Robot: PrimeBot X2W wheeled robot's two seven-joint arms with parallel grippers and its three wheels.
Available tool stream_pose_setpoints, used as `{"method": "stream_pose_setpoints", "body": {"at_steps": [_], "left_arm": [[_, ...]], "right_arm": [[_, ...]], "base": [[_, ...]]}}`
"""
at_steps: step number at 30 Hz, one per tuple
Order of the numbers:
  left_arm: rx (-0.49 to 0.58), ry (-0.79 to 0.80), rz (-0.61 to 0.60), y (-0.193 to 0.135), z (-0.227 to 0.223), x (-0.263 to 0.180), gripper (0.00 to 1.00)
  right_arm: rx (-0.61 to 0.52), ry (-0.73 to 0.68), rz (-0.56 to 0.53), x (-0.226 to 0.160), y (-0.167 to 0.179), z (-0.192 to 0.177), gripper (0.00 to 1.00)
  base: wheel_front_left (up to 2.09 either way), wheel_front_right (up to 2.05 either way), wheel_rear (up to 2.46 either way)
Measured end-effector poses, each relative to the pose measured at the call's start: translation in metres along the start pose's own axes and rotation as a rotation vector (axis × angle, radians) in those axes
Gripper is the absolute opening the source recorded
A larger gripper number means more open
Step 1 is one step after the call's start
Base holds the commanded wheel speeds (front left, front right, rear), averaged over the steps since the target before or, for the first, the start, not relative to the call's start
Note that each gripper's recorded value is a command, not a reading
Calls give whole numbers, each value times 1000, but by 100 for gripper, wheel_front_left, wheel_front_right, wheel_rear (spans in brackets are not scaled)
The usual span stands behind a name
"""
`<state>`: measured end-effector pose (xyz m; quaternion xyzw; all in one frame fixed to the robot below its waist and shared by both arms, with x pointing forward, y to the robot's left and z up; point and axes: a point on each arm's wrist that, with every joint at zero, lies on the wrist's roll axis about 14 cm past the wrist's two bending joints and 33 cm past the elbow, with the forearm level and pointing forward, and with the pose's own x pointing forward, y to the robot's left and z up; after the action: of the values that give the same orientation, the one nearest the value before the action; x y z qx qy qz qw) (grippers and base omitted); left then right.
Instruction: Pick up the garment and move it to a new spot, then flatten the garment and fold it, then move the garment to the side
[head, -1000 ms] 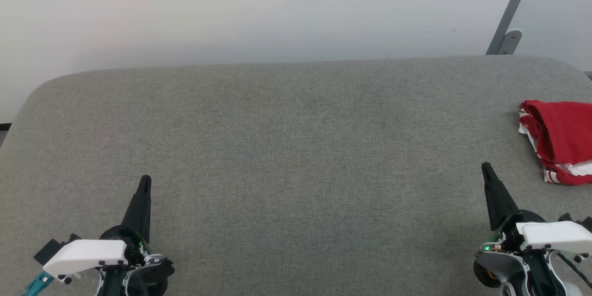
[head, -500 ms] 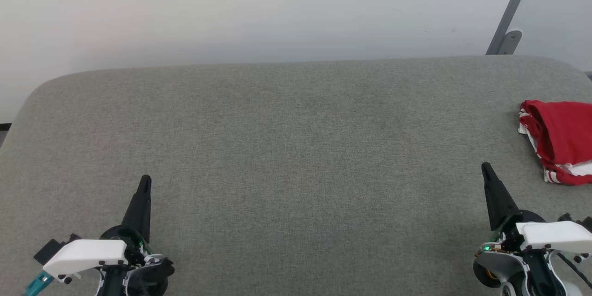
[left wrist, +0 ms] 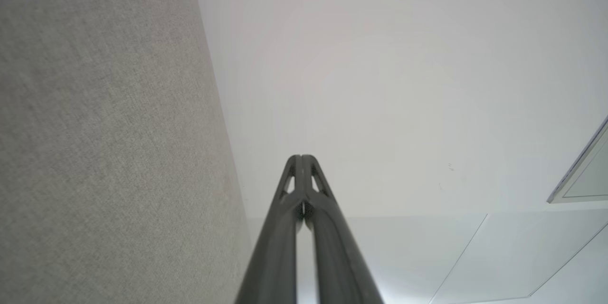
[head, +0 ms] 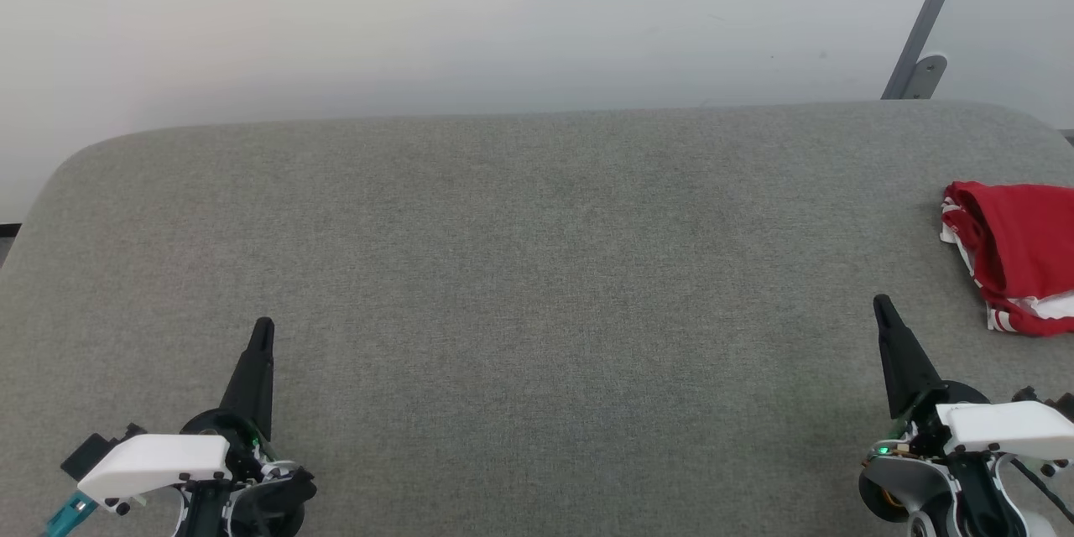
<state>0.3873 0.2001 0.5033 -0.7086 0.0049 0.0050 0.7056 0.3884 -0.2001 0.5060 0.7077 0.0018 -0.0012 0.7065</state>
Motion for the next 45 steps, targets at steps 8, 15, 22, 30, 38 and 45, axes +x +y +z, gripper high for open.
{"method": "stream_pose_setpoints", "body": {"at_steps": [8,15,22,30,38,45], "left_arm": [[1,0,0,0,0,0,0],[2,0,0,0,0,0,0],[1,2,0,0,0,0,0],[0,1,0,0,0,0,0],[1,1,0,0,0,0,0],[0,0,0,0,0,0,0]], "right_arm": [[0,0,0,0,0,0,0],[0,0,0,0,0,0,0],[0,0,0,0,0,0,0],[0,0,0,0,0,0,0],[0,-1,0,0,0,0,0],[0,0,0,0,0,0,0]], "base": [[0,0,0],[0,0,0],[0,0,0],[0,0,0],[0,0,0],[0,0,0]]}}
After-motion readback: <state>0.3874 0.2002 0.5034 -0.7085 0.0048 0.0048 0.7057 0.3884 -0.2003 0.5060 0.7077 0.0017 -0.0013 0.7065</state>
